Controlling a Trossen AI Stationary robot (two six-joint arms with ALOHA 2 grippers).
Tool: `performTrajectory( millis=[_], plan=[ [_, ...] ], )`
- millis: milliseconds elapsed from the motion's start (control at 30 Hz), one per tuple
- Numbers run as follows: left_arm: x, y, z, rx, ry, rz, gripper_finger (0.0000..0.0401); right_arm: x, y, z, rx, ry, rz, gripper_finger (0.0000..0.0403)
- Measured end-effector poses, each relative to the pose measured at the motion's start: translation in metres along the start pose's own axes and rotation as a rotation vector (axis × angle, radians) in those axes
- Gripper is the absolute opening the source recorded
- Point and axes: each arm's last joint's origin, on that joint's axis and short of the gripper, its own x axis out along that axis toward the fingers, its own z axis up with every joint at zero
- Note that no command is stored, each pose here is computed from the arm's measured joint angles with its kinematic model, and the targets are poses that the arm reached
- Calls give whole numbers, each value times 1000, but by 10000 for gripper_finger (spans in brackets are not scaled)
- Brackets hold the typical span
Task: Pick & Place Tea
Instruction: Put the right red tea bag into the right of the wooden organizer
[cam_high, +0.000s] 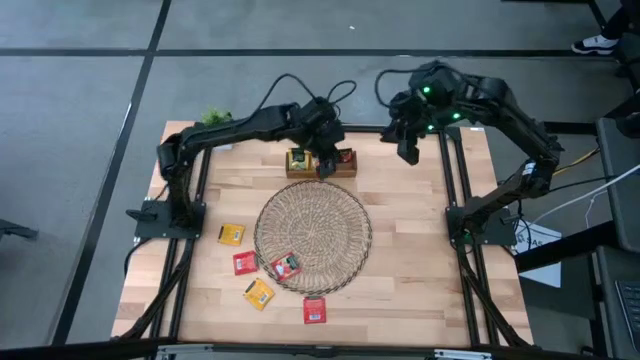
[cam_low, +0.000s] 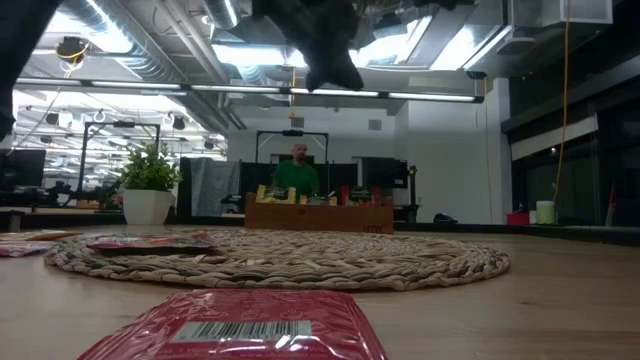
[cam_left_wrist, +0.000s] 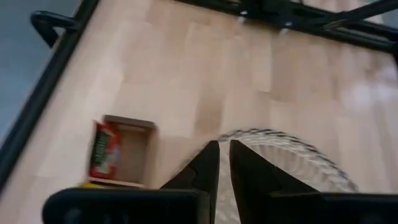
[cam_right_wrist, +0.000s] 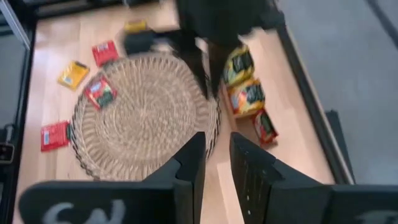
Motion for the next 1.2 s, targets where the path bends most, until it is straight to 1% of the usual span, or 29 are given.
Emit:
performTrajectory(
  millis=[133, 200, 300, 400, 533, 633, 767, 867, 967, 1100, 1200],
  plan=[
    [-20, -22, -13, -20, -49, -23, 36, 20, 2, -6, -2, 56, 26, 75],
    [-36, -29, -22, -44, -68, -21, 36, 28, 3, -6, 4, 53, 40, 75],
    [-58, -36, -37, -91, -89, 16, 36, 40, 6, -7, 1, 42, 91, 75],
    [-82, -45, -52, -138, -117, 11, 45, 52, 8, -6, 11, 13, 126, 75],
    [-108, -59, -69, -176, -149, -24, 81, 66, 12, -5, 27, -20, 141, 75],
    [-126, -71, -77, -178, -164, -56, 121, 74, 18, -3, 36, -50, 159, 75],
    [-146, -84, -89, -171, -132, -87, 175, 84, 29, 2, 51, -123, 227, 81],
    [-160, -91, -100, -169, -93, -104, 205, 91, 38, 7, 63, -157, 255, 101],
    [-171, -97, -113, -168, -34, -81, 224, 104, 46, 10, 95, -144, 279, 134],
    [-183, -103, -127, -150, 14, -24, 232, 126, 58, 11, 129, -95, 306, 183],
    [-187, -109, -132, -122, 31, -37, 231, 146, 69, 10, 148, -44, 326, 211]
  ],
)
